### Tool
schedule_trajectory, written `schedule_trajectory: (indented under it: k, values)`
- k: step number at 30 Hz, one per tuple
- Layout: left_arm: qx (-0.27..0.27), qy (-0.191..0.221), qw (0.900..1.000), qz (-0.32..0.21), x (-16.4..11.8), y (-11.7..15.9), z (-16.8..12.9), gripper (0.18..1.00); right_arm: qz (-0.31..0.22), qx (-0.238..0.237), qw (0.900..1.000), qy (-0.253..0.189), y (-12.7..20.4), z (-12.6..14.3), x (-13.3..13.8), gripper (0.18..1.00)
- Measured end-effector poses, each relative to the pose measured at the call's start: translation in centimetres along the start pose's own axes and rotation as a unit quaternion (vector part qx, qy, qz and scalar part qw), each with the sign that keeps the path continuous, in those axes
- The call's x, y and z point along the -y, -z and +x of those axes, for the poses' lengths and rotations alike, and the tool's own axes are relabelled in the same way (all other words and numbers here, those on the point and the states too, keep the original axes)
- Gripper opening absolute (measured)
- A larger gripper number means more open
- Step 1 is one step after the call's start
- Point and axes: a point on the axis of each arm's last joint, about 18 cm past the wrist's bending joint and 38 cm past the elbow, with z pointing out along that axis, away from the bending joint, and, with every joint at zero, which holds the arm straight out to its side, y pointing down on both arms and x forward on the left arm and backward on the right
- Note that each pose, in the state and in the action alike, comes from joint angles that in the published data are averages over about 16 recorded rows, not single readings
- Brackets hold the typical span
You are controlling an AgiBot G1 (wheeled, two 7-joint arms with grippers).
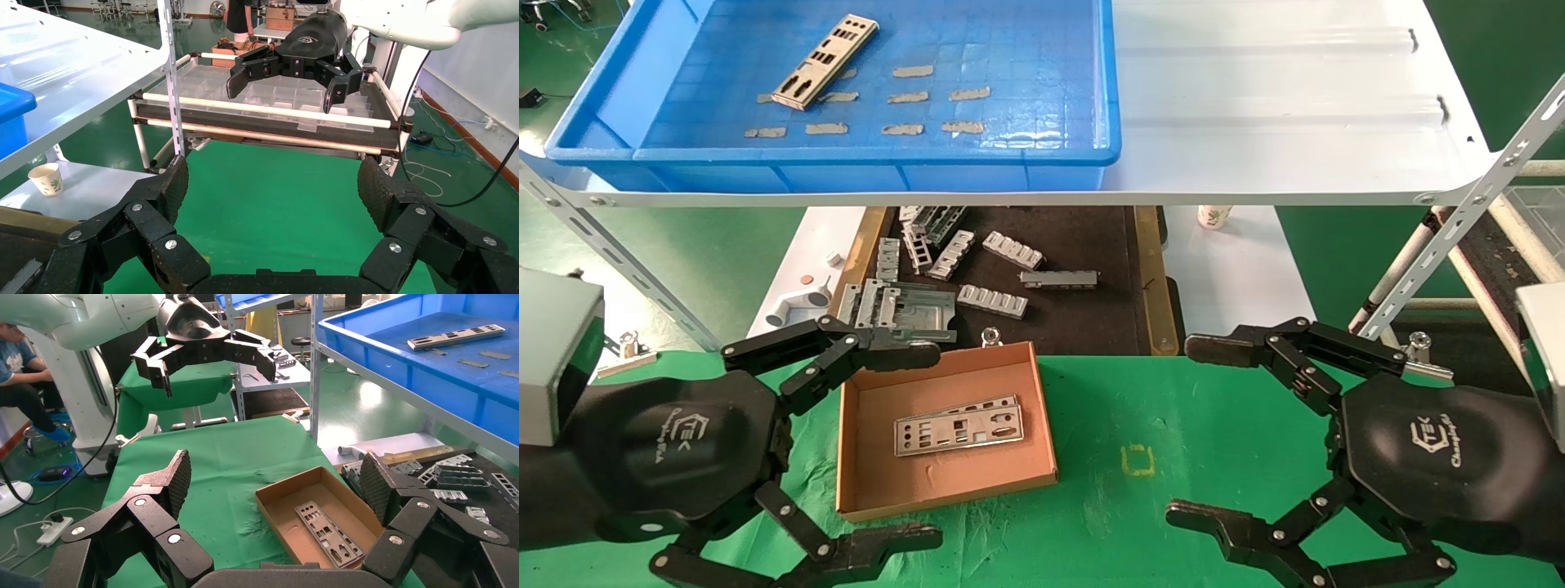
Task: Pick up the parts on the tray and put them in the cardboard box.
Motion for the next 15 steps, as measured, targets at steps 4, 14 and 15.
schedule_trajectory:
  k: [4,14,15]
  values:
    - [0.000,0.000,1.0000,0.000,0.00,0.00,-0.01,1.001,0.000,0.000,1.000,0.000,0.00,0.00,0.00,1.001]
    - [0.000,0.000,1.0000,0.000,0.00,0.01,-0.02,1.001,0.000,0.000,1.000,0.000,0.00,0.00,0.00,1.001]
    - [0.000,0.000,1.0000,0.000,0.00,0.01,-0.02,1.001,0.000,0.000,1.000,0.000,0.00,0.00,0.00,1.001]
